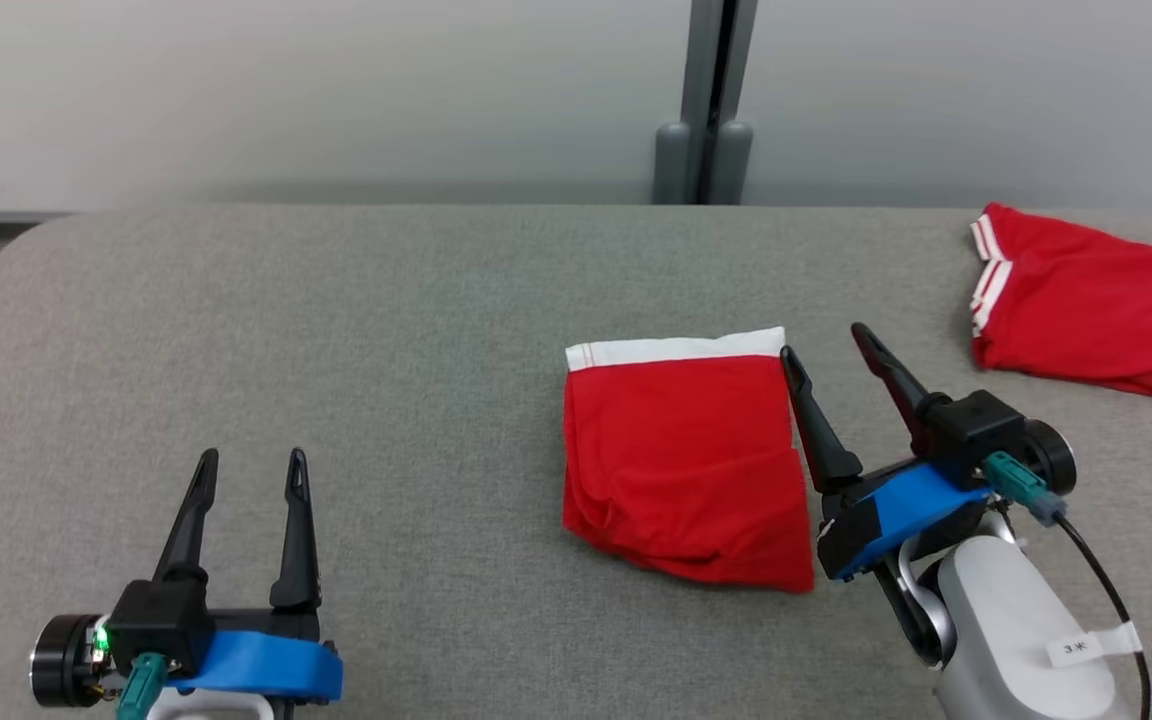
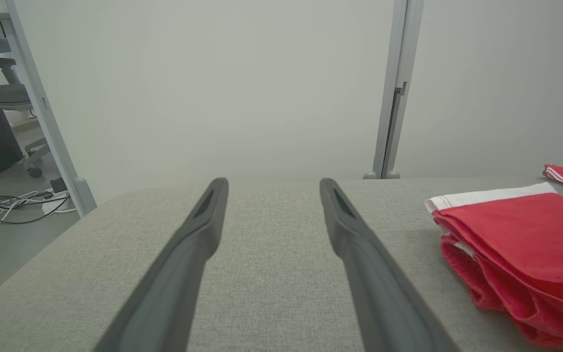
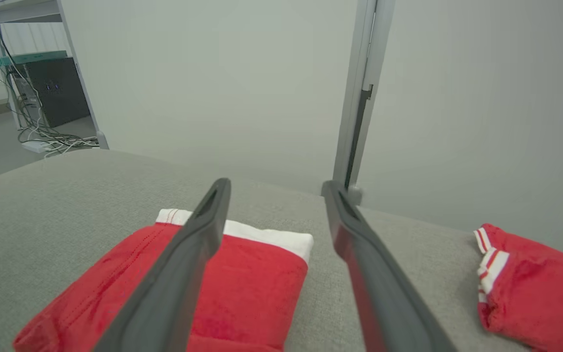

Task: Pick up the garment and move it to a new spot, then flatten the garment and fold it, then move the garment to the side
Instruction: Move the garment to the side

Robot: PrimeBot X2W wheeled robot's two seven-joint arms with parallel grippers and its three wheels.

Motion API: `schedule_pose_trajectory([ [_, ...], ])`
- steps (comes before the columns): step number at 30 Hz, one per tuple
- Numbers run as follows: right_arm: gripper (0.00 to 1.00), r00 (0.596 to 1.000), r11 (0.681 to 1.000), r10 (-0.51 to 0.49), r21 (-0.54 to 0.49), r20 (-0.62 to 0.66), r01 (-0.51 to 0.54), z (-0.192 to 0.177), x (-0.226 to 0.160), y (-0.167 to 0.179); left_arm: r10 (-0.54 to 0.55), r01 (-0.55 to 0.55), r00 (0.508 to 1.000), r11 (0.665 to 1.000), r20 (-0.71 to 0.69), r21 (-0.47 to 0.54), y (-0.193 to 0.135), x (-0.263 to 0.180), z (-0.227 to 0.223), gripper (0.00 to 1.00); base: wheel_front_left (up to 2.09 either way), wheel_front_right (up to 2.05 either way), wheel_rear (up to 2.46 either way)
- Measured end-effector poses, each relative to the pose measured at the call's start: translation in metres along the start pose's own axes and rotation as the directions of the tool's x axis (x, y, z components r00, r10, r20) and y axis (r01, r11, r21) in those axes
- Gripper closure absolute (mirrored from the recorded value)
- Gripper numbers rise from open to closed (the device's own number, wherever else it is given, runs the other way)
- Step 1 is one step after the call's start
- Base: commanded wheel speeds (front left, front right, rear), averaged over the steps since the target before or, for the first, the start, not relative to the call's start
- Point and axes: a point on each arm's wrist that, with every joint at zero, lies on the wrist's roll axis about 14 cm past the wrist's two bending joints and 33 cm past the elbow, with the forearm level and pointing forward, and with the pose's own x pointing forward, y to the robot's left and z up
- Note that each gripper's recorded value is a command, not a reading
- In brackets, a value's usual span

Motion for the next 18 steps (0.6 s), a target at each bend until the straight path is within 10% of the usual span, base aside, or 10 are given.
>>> schedule_pose_trajectory([
  [18, 0.0, 0.92, 0.998, 0.034, 0.07, -0.391, -0.007, -0.134, -0.001, 0.012, 0.056, -0.056, 0.997, 0.998, -0.048, -0.004, 0.02, 0.011, -0.016, 0.0, 0.0, 0.0, 0.0],
])
